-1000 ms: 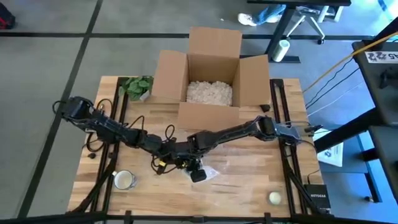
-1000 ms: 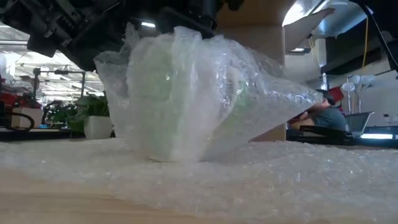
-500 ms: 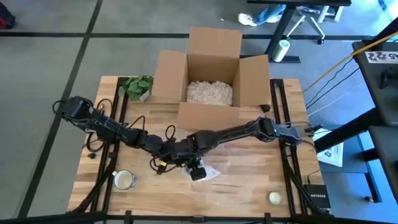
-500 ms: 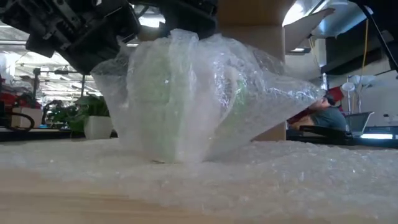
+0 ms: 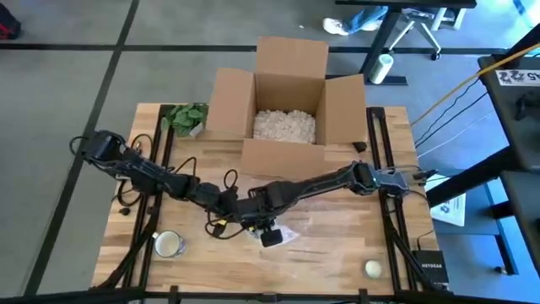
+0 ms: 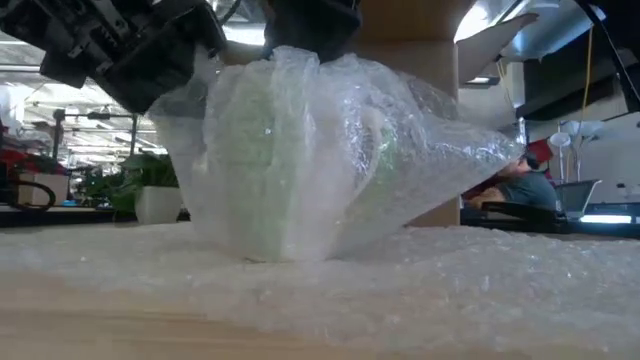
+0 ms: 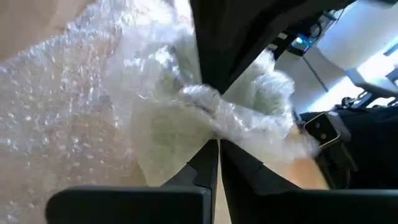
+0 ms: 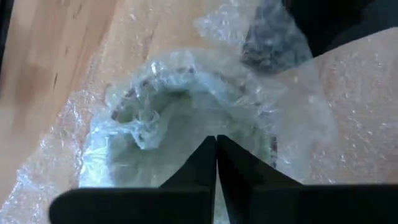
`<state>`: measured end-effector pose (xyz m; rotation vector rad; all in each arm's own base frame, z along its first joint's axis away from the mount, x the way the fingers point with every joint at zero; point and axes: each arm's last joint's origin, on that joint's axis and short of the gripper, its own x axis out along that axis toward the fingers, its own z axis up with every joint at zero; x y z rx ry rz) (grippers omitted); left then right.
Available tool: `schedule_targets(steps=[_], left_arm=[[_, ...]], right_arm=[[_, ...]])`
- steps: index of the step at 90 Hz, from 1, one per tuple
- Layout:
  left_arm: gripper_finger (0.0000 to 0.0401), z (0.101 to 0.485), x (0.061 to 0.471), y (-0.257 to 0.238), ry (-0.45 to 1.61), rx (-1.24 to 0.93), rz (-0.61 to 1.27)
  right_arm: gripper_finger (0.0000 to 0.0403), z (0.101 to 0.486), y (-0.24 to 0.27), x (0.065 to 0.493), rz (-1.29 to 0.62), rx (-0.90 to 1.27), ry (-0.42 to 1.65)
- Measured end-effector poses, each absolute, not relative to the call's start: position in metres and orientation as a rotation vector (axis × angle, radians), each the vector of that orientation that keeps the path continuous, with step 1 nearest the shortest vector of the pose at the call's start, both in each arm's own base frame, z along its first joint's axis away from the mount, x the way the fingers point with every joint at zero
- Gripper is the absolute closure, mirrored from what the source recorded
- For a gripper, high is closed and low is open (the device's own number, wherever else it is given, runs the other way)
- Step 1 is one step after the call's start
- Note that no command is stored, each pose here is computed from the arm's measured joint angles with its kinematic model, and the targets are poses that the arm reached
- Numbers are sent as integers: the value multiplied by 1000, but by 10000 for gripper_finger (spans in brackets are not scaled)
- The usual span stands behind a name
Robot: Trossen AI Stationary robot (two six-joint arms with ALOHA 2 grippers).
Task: Wrap mug
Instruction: Wrap the green mug with the bubble wrap
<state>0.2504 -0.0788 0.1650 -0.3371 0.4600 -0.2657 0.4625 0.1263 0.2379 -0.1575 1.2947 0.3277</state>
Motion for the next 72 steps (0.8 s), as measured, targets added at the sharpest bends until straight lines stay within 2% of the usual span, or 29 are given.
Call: schedule_targets(steps=[19, 72], left_arm=[[401, 184, 240, -75, 419, -318, -244], [401, 188, 241, -81, 368, -313, -278]], right_arm=[[403, 238, 126, 463, 326, -159, 1292], [403, 239, 125, 463, 284, -171, 1285]])
